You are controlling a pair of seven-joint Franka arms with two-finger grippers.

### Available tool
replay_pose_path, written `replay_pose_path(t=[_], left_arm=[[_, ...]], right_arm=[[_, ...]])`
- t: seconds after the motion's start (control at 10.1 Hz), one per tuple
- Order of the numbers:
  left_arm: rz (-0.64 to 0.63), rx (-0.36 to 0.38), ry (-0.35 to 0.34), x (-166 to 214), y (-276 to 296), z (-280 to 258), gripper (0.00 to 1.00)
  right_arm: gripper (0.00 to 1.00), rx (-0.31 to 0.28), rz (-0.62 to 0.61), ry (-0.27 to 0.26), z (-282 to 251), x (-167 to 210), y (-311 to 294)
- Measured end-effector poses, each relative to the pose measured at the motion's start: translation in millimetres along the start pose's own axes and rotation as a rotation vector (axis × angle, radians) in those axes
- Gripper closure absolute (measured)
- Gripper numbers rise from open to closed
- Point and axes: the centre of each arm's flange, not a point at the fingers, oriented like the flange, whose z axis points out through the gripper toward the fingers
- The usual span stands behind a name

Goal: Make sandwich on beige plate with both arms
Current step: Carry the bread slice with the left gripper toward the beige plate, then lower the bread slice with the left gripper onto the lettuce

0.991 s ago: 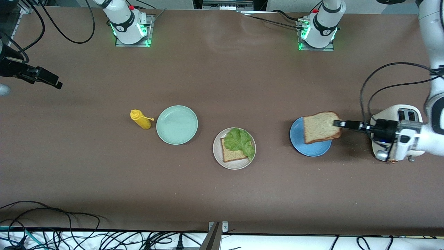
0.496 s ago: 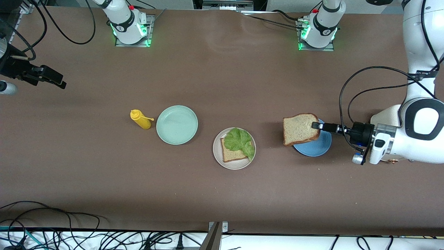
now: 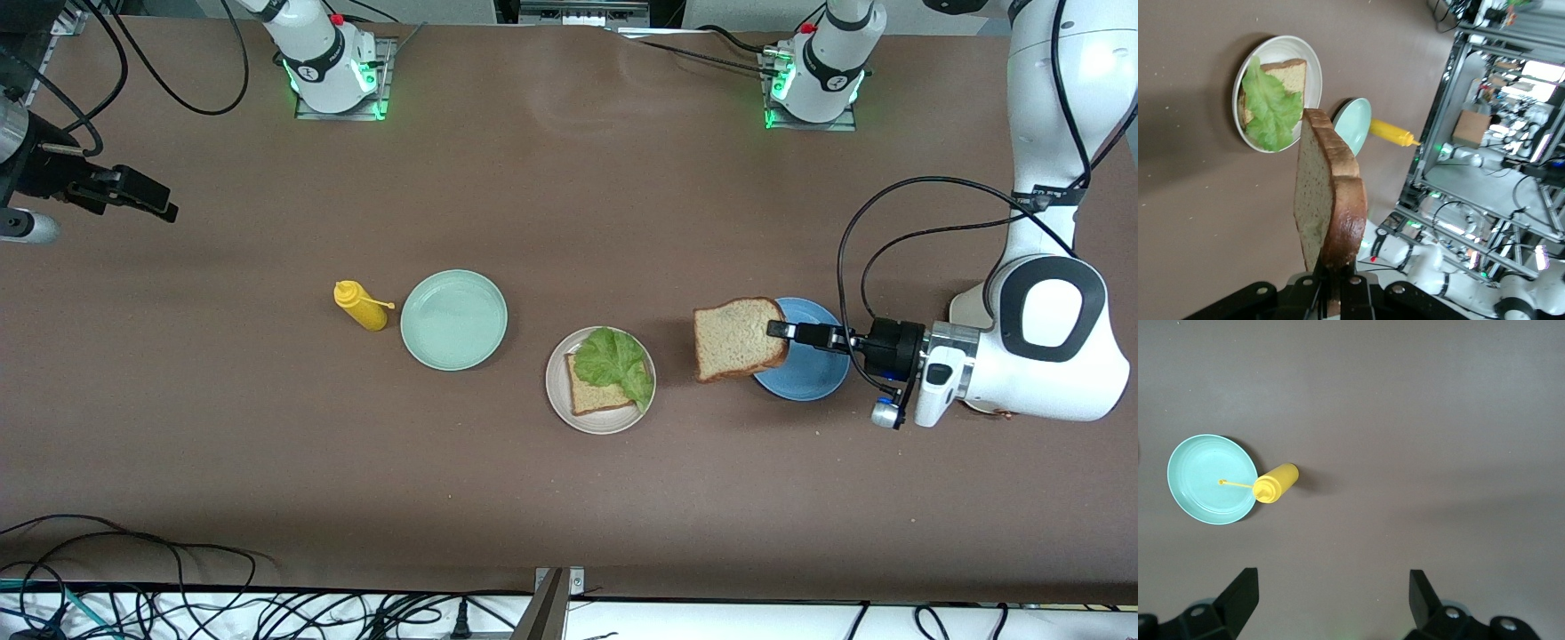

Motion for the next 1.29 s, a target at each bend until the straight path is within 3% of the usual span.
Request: replay_pose_path(t=[0.3,0.59,1.29], left_arm=[[-0.008,-0.129,0.033,5,0,-8,0.91],[-0.028,-0.174,0.077,12,-14,4,0.91],[-0.030,-0.080,0.137,31,1,109,0.91]], right_arm=[[0.00,-0.001,0.001,-0.006,0,-1,0],[0.00,-0.003,0.008,-0.032,3,-3,5],[0.00,-0.003,0.013,-0.042,3,-4,8]])
